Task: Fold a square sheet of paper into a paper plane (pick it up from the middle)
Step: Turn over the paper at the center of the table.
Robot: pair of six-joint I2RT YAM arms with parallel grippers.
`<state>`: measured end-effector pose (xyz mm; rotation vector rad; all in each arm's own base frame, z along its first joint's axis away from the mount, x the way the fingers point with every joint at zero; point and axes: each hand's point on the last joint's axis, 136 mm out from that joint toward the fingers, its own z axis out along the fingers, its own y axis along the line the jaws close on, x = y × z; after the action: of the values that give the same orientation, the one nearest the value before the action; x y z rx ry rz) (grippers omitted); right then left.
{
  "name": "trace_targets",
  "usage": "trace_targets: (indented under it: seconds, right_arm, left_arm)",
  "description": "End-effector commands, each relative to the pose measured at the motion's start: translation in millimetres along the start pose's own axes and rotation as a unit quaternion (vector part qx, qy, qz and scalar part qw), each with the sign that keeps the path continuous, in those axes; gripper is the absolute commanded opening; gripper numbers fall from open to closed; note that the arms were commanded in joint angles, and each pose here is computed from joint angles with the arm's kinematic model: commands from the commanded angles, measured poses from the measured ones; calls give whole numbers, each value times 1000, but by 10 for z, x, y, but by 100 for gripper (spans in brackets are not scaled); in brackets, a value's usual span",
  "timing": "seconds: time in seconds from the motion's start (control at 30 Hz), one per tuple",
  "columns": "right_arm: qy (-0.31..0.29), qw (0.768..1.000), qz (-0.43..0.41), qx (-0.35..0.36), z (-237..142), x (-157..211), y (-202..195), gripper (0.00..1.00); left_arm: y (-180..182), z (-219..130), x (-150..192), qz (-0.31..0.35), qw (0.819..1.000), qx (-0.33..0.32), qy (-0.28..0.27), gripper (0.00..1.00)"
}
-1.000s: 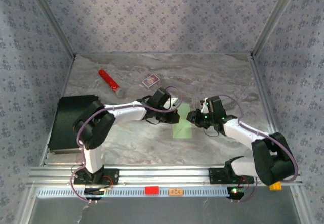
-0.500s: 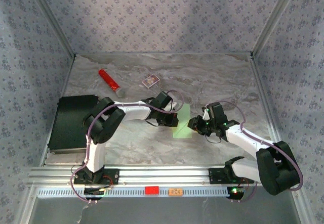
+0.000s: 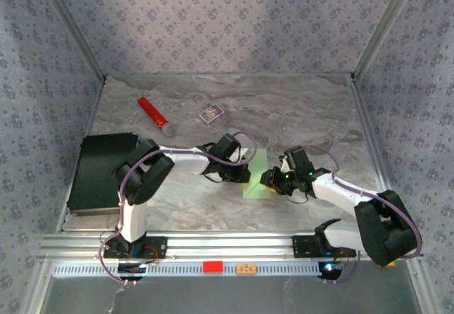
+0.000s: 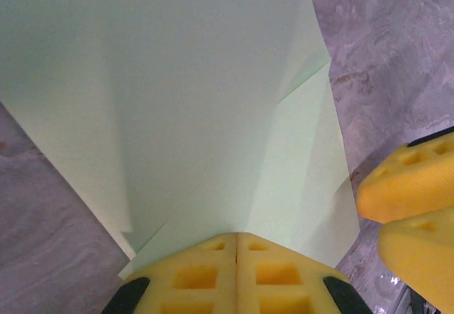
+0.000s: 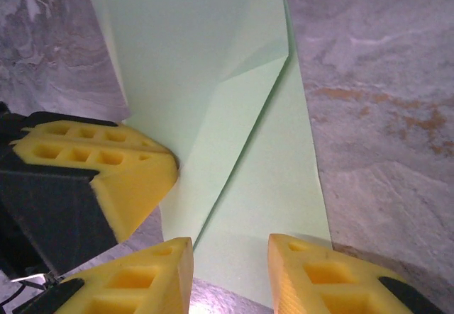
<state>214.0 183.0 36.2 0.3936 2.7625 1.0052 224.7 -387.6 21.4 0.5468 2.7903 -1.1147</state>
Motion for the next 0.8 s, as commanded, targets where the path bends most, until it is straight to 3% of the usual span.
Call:
trace_targets:
  seconds: [0.0,0.47,0.77]
  right_arm:
    - [14,999,19,24,19,80,-103,35]
    - [32,997,31,61,-36,243,-220,36]
    - [33,999,23,30,66,189,-58,38]
  left_arm:
    - [139,18,191,-22,999,-29,22,2]
    - [139,-16,169,-28,999,-31,8,2]
    - [138,-9,182,-28,999,-29,11,2]
